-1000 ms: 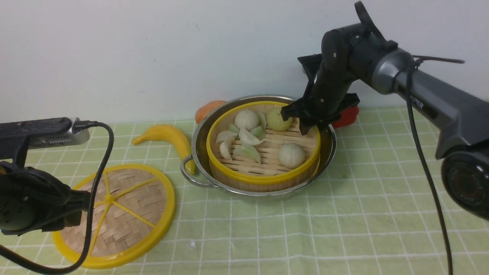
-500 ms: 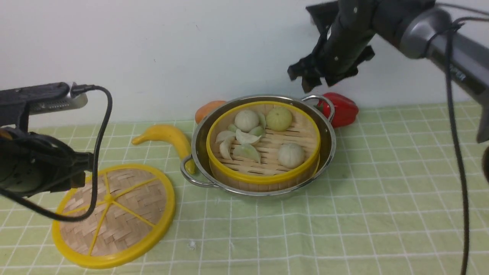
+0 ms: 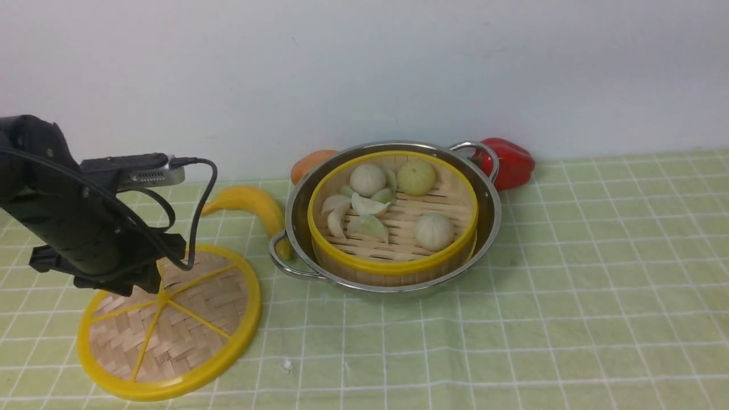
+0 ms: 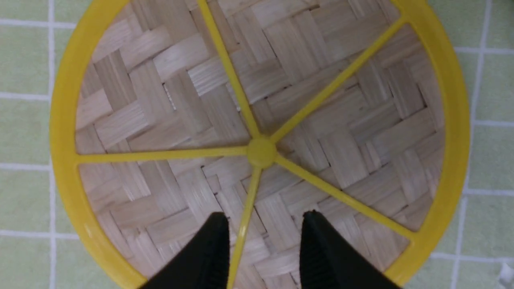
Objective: Place the steamer in the pot on the green tablecloth, and put the lid on the steamer.
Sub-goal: 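Grasp the bamboo steamer lid lying on the table by its centre knob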
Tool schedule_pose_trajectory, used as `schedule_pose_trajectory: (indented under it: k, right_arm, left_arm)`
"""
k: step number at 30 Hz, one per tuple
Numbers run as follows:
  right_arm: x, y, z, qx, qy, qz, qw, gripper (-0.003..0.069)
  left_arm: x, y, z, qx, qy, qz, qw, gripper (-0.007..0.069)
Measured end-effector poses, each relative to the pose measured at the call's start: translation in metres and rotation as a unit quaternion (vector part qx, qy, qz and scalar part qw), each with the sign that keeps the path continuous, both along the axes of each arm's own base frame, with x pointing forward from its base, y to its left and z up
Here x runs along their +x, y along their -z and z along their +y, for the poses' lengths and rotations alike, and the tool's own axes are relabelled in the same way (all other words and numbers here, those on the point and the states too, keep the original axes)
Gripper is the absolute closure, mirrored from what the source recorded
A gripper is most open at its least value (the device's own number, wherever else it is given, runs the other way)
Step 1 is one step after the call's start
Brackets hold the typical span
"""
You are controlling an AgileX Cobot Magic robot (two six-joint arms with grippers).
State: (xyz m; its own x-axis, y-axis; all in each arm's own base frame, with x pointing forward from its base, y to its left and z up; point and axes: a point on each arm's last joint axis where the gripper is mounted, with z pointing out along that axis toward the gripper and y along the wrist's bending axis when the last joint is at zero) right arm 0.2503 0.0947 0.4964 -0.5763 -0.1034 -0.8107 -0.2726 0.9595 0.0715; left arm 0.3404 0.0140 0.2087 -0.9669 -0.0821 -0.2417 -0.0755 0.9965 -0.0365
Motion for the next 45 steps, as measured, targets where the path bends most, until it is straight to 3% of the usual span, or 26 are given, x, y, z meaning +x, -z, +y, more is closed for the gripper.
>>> schedule_pose_trajectory:
  k: [7,15,25,31,36,40,45]
  right_arm:
    - [-0.13,-0.025,-0.05,0.042,-0.004,-0.093,0.995,0.024]
    - [-0.217,-0.03,-0.084,0.103,0.008,-0.172,0.98,0.024]
    - [-0.231,-0.031,-0.09,0.121,0.013,-0.184,0.975,0.024]
    - [-0.23,-0.03,-0.089,0.121,0.013,-0.182,0.976,0.024]
    - [-0.23,-0.03,-0.089,0.122,0.013,-0.181,0.976,0.024]
    - [-0.23,-0.03,-0.089,0.122,0.013,-0.181,0.976,0.024]
    - [-0.23,-0.03,-0.089,0.122,0.013,-0.181,0.976,0.024]
  left_arm:
    - [0.016,0.021,0.001,0.0,-0.002,-0.006,1.0,0.0382]
    - [0.022,0.036,0.001,0.0,-0.003,-0.006,1.0,0.0382]
    - [0.024,0.047,0.001,-0.001,-0.004,0.01,1.0,0.0387]
    - [0.025,0.046,0.001,-0.003,-0.012,0.011,1.0,0.0498]
    - [0.024,0.044,0.002,-0.002,-0.02,0.019,1.0,0.0502]
    - [0.024,0.029,0.005,0.017,-0.016,0.038,0.999,0.0502]
    - [0.038,-0.051,0.012,0.059,-0.016,-0.005,0.998,0.0502]
